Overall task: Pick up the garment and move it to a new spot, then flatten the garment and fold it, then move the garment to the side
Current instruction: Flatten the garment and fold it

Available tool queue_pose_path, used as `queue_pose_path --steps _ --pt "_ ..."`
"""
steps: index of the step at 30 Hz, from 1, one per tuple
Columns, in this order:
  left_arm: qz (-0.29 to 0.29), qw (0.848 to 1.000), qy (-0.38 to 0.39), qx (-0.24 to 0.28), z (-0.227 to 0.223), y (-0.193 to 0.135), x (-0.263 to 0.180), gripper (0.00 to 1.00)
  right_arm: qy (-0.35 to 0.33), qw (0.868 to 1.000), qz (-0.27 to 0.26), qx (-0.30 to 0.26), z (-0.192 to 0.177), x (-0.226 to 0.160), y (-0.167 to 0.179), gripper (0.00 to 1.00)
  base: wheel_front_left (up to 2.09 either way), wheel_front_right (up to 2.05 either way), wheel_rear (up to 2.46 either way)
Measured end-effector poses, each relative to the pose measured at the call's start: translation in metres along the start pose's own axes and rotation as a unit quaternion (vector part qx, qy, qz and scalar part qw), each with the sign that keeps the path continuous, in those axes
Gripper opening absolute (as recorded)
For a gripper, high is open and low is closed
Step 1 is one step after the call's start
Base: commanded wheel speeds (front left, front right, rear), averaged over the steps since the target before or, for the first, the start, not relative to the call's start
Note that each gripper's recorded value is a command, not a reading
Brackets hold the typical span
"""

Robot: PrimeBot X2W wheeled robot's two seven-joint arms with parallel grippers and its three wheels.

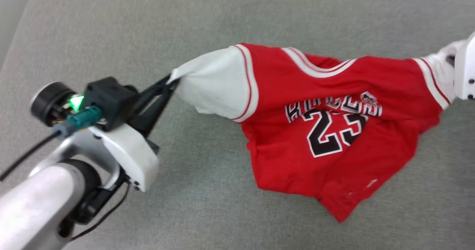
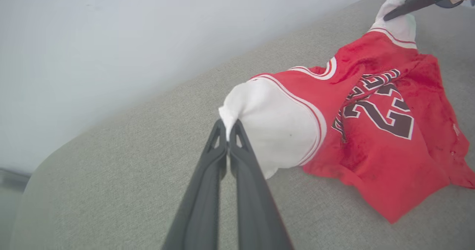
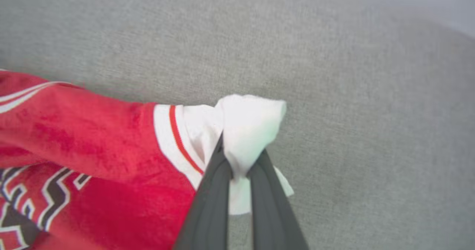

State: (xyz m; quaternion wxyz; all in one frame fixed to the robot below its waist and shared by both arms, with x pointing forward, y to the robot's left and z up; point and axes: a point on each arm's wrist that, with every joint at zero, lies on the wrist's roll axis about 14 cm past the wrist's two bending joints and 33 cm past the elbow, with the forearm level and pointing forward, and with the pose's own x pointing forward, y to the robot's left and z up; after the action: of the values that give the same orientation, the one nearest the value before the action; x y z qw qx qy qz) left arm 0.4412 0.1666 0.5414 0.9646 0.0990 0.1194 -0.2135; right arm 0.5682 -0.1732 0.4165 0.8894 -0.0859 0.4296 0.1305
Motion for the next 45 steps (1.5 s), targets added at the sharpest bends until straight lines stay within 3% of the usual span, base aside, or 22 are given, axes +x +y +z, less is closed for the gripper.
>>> queue_pose_path --steps 6,12,19,27,32,35,38,45 --pt "0.041 0.998 -0.043 0.019 0.032 0.021 -0.025 0.0 -0.122 0.992 -0.008 -0.005 0.052 -0.066 -0.01 0.0 0.0 0.0 0.0" --pt "0.077 0.991 -0.103 0.038 0.074 0.036 -0.055 0.0 -0.251 0.967 -0.027 -0.016 0.095 -0.149 -0.023 0.0 0.0 0.0 0.0" --pt "0.116 0.974 -0.185 0.064 0.126 0.05 -0.09 0.0 -0.389 0.92 -0.032 -0.021 0.126 -0.243 -0.024 0.0 0.0 0.0 0.0" --pt "0.148 0.94 -0.29 0.102 0.185 0.055 -0.129 0.0 -0.519 0.853 -0.039 -0.035 0.138 -0.334 -0.02 0.0 0.0 0.0 0.0" --pt "0.155 0.916 -0.348 0.128 0.215 0.055 -0.145 0.0 -0.586 0.809 -0.034 -0.021 0.144 -0.373 -0.018 0.0 0.0 0.0 0.0" --pt "0.162 0.903 -0.374 0.136 0.227 0.058 -0.148 0.0 -0.612 0.79 -0.027 -0.017 0.147 -0.383 -0.013 0.0 0.0 0.0 0.0" --pt "0.166 0.893 -0.396 0.138 0.238 0.063 -0.146 0.0 -0.621 0.783 -0.027 -0.019 0.15 -0.383 -0.011 0.0 0.0 0.0 0.0" --pt "0.15 0.895 -0.395 0.143 0.243 0.08 -0.11 0.0 -0.609 0.792 -0.045 -0.02 0.167 -0.352 -0.025 0.0 0.0 0.0 0.0"
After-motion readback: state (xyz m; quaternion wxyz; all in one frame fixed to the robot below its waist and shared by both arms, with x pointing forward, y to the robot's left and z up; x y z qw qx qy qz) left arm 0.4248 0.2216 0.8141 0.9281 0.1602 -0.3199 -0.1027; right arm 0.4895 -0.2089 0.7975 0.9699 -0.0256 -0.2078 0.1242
